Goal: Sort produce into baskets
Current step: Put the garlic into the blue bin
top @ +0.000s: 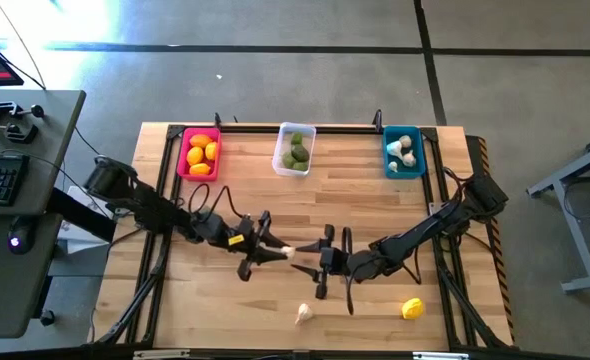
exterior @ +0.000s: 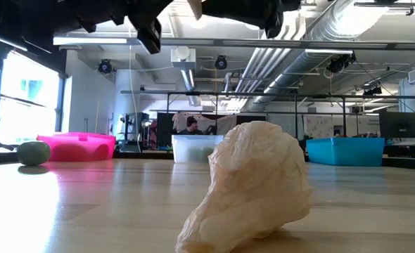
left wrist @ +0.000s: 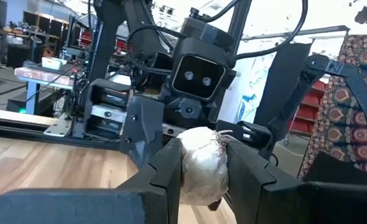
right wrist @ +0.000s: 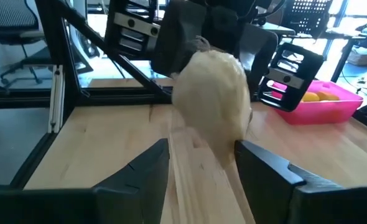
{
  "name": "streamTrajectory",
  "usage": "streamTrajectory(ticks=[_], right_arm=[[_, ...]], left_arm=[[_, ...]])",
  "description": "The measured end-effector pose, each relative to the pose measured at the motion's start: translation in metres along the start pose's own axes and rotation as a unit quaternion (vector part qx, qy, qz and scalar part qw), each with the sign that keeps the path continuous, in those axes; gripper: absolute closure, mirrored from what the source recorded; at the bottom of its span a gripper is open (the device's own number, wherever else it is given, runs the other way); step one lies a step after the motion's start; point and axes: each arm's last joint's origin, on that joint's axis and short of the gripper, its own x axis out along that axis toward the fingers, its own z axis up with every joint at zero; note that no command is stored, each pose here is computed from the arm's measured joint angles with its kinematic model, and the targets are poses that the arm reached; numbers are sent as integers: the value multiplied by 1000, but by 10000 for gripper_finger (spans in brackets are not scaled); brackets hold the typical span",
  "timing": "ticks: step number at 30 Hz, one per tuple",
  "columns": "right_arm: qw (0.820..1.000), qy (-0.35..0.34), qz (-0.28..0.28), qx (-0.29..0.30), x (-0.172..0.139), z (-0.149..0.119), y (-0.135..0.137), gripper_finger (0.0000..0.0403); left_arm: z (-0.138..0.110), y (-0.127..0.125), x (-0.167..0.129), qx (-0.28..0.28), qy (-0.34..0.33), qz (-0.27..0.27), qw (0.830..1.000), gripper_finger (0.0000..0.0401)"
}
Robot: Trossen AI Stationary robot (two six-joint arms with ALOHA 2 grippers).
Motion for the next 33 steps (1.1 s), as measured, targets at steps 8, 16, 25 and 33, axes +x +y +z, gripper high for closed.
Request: streamTrajectory(ticks=[8,16,25,33], right_arm=[[1000,5,-25,-4,-4,-2,4,324],[999,11,-39,-28,-9,-4,10,395],[996,1,-85,-36,-25,-4,27,282],[999,-3,-31,25,-10,-1,12,197]], left_arm=[[-2,-1,6,2,6,-20,1000,320],[-2,-1,6,2,6,-19,1000,321],[-1,-1,7,2,2,-20,1000,321],[1,-2,7,1,-8,-22,1000,321]])
